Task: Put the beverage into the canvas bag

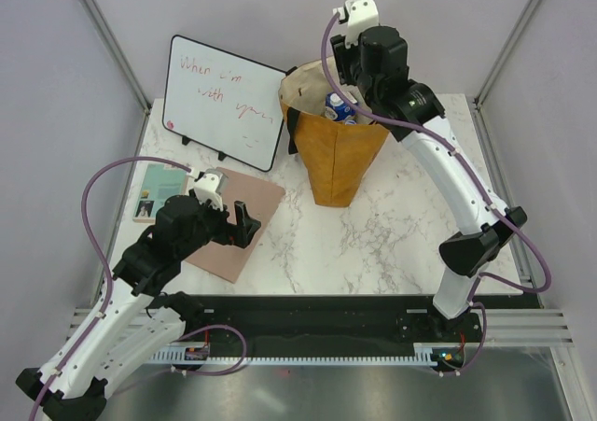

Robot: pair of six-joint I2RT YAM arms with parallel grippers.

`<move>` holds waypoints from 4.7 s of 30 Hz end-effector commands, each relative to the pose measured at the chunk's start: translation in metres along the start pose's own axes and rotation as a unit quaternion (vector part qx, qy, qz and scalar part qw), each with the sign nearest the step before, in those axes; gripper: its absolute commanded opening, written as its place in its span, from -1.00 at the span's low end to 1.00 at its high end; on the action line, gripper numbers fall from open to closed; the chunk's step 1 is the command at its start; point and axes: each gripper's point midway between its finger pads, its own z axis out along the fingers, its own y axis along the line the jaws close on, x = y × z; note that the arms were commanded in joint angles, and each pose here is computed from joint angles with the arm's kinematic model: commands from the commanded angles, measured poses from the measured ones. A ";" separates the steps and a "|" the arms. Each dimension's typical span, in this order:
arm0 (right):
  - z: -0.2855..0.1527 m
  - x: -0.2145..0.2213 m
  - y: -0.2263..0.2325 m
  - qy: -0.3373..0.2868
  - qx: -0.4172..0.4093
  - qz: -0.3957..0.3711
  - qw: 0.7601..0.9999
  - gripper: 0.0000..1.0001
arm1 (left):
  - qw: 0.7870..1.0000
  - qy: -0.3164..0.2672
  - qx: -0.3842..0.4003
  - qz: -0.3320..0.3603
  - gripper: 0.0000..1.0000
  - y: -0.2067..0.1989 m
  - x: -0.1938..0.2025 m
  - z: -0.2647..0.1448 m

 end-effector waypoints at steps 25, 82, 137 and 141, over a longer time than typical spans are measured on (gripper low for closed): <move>-0.037 -0.004 -0.035 -0.013 0.035 0.022 0.999 -1.00 | 0.999 -0.022 0.014 0.020 1.00 -0.004 -0.010 0.001; 0.027 0.119 -0.013 0.160 -0.130 0.047 0.977 -1.00 | 0.999 -0.027 0.012 0.020 1.00 -0.003 -0.011 -0.001; 0.020 0.257 0.006 0.293 -0.130 0.021 0.947 -0.51 | 0.999 -0.027 0.013 0.020 1.00 -0.003 -0.010 -0.001; 0.020 0.253 0.003 0.290 -0.119 0.021 0.949 -0.10 | 0.999 -0.028 0.012 0.020 1.00 -0.003 -0.011 -0.002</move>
